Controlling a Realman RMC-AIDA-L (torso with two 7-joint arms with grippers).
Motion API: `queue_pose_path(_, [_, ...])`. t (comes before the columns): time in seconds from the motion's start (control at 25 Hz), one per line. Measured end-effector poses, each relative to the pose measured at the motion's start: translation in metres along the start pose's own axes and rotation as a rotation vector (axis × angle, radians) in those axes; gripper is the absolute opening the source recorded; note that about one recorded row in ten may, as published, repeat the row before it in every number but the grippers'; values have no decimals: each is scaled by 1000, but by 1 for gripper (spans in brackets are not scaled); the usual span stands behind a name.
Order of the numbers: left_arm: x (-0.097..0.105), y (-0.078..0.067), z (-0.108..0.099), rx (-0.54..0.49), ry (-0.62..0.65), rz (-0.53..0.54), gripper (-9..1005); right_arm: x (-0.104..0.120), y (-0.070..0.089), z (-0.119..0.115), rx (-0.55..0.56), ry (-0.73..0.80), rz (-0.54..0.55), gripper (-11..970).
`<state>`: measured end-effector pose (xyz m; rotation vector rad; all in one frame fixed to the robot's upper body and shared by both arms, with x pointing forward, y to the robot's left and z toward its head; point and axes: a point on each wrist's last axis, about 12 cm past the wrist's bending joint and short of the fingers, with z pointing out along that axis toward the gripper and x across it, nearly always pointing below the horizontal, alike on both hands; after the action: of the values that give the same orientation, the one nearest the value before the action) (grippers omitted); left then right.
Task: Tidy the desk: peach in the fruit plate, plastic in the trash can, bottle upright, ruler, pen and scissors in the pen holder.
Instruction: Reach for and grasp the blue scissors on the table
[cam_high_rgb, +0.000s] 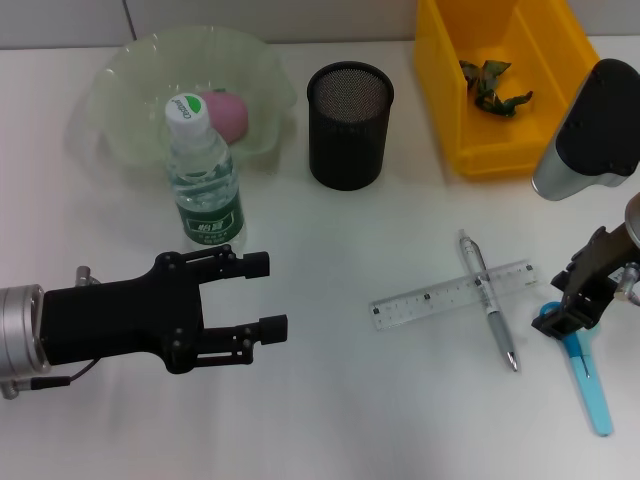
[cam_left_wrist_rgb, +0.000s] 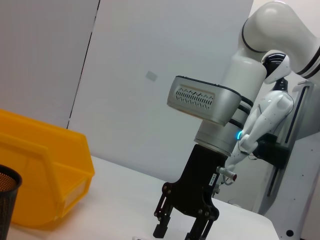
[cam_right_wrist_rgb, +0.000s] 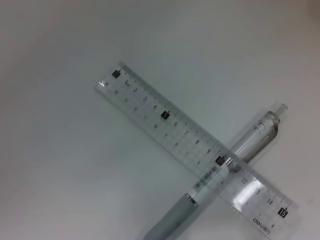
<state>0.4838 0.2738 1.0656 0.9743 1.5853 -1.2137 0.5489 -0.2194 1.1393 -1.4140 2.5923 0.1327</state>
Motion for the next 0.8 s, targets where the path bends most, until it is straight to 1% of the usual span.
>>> queue_pose_path(0.12, [0, 0, 0, 0, 0, 0, 785, 0, 0, 1, 1, 2, 1, 436])
queue_pose_path(0.32, [1, 0, 0, -5, 1, 0, 785, 1, -1, 4, 7, 1, 4, 582])
queue_pose_path(0.8, [1, 1, 0, -5, 2, 2, 785, 1, 0, 10, -4, 21, -1, 565])
